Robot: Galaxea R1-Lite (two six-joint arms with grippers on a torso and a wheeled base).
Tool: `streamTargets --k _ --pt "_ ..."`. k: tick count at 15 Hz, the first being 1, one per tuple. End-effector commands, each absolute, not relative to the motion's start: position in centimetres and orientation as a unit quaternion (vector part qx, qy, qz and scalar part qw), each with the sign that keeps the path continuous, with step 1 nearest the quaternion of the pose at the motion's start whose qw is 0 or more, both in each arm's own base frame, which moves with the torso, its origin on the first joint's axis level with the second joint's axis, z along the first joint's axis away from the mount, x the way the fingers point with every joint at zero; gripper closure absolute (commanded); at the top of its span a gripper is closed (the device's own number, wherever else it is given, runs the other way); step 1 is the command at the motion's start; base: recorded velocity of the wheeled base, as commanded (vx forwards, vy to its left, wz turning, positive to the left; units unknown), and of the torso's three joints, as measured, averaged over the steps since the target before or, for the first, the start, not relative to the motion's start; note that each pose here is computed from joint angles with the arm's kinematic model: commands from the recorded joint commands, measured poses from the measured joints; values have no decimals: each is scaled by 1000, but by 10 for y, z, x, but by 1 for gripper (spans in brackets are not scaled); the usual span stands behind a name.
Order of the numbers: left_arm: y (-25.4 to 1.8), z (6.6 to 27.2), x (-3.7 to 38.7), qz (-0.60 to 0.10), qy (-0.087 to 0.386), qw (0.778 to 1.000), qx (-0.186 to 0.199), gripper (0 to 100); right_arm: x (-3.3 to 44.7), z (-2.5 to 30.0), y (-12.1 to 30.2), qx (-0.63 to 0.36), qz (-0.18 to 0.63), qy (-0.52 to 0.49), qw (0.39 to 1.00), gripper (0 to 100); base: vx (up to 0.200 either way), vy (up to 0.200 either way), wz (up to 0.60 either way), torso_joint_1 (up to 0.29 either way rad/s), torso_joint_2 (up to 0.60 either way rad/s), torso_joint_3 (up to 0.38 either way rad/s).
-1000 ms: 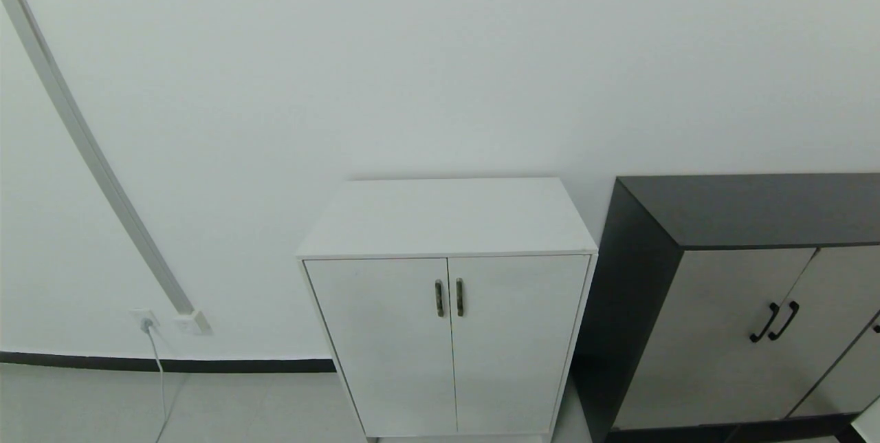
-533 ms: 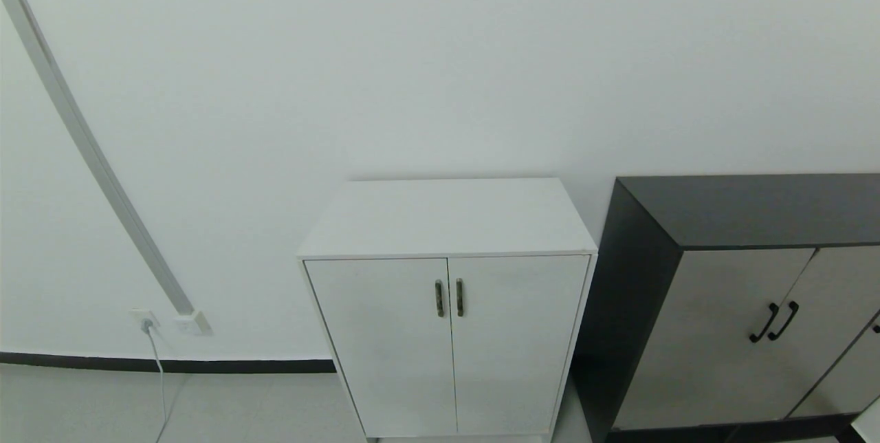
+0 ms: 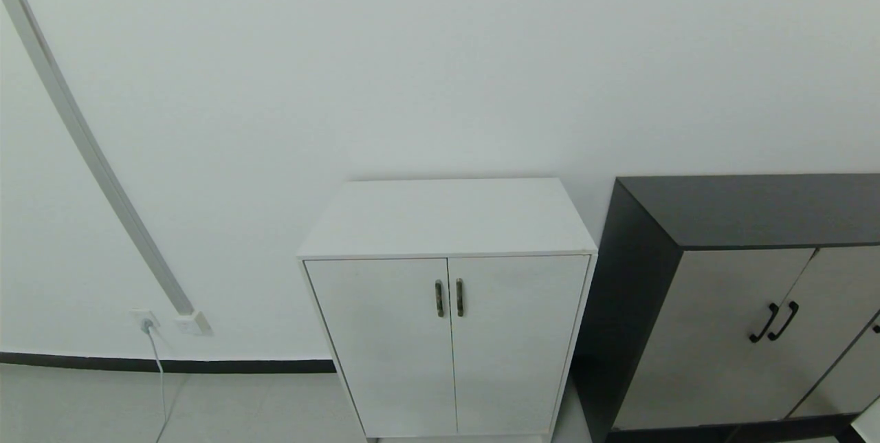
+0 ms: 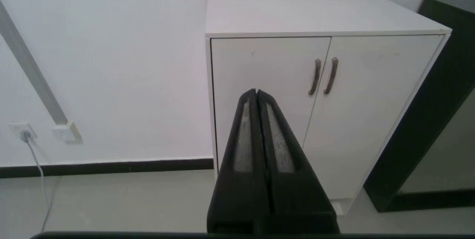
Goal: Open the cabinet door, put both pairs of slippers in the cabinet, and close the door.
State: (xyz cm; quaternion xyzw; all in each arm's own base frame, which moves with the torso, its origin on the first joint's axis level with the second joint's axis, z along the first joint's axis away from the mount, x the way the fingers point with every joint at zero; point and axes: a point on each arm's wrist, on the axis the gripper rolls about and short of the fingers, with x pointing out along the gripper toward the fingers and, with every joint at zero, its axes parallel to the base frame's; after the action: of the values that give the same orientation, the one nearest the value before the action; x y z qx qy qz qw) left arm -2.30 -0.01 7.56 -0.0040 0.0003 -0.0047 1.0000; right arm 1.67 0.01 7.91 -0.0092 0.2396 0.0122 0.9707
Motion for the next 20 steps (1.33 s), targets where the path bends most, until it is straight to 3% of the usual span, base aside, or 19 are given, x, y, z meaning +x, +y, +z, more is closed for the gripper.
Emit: streamTargets --k 1,7,11,16,20 --pt "0 76 -23 -5 1 1000 -5 100 10 79 0 -14 33 214 976 100 0 0 0 0 0 0" --pt "0 76 -23 -5 1 1000 -5 100 -2 79 -1 1 -53 137 989 100 0 0 0 0 0 0" --pt "0 76 -23 -5 1 1000 -5 100 -17 77 0 0 -44 45 998 100 0 0 0 0 0 0" --pt "0 76 -23 -5 1 1000 -5 100 -16 78 0 40 -51 38 997 100 0 0 0 0 0 0" --pt "0 76 -23 -5 1 1000 -5 100 -21 76 0 27 6 9 1000 100 0 0 0 0 0 0"
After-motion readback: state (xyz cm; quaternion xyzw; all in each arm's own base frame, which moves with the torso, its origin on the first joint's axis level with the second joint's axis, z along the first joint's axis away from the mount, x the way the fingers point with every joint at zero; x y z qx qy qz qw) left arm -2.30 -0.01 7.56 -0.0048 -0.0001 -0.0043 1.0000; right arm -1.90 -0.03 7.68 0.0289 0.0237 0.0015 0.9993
